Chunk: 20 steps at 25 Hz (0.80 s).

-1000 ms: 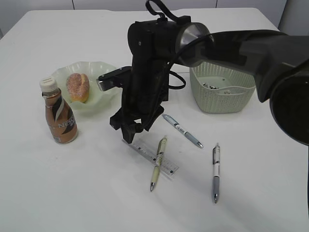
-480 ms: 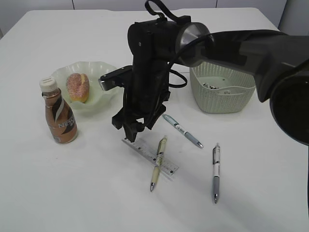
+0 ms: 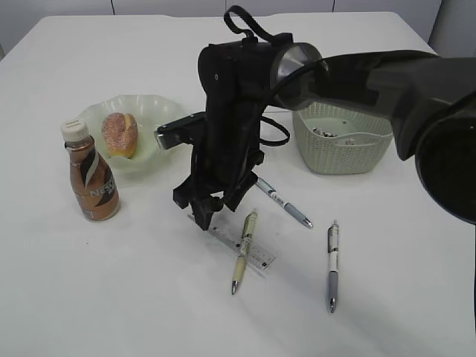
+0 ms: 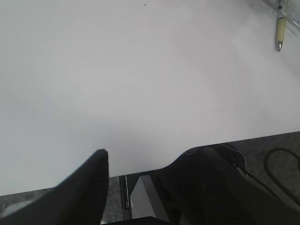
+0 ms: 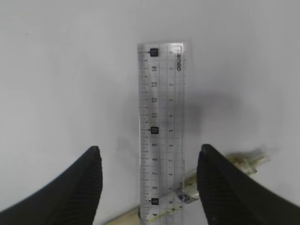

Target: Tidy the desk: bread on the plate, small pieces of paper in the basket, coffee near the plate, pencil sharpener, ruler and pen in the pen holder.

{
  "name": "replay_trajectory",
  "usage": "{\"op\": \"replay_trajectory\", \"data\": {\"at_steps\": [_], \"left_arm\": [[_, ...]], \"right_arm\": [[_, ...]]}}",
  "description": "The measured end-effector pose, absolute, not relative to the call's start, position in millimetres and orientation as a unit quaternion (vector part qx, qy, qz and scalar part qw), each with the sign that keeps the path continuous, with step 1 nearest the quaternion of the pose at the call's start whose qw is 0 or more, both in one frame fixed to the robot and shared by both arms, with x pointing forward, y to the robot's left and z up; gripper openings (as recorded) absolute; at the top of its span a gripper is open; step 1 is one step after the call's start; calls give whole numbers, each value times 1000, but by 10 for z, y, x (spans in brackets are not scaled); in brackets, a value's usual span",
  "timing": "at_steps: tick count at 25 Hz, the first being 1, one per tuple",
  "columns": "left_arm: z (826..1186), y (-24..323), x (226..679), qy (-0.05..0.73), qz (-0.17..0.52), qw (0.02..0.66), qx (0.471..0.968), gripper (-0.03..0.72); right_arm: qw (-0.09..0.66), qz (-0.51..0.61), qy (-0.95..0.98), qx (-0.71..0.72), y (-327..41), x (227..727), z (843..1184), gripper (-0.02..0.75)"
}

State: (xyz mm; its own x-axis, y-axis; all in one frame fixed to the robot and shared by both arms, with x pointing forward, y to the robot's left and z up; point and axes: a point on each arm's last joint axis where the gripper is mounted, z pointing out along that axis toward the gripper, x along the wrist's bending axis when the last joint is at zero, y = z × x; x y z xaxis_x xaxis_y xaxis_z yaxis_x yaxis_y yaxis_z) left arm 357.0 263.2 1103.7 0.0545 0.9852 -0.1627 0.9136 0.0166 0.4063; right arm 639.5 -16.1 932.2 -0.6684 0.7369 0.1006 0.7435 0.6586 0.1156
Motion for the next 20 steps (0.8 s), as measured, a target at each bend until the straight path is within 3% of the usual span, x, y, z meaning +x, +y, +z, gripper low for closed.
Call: {"op": "replay_trajectory", "data": {"at_steps": [20], "left_arm": [[11037, 2632, 3570, 682, 86, 207, 696, 445]], "right_arm": [[27, -35, -916, -399, -179, 6397, 9003, 500]]}}
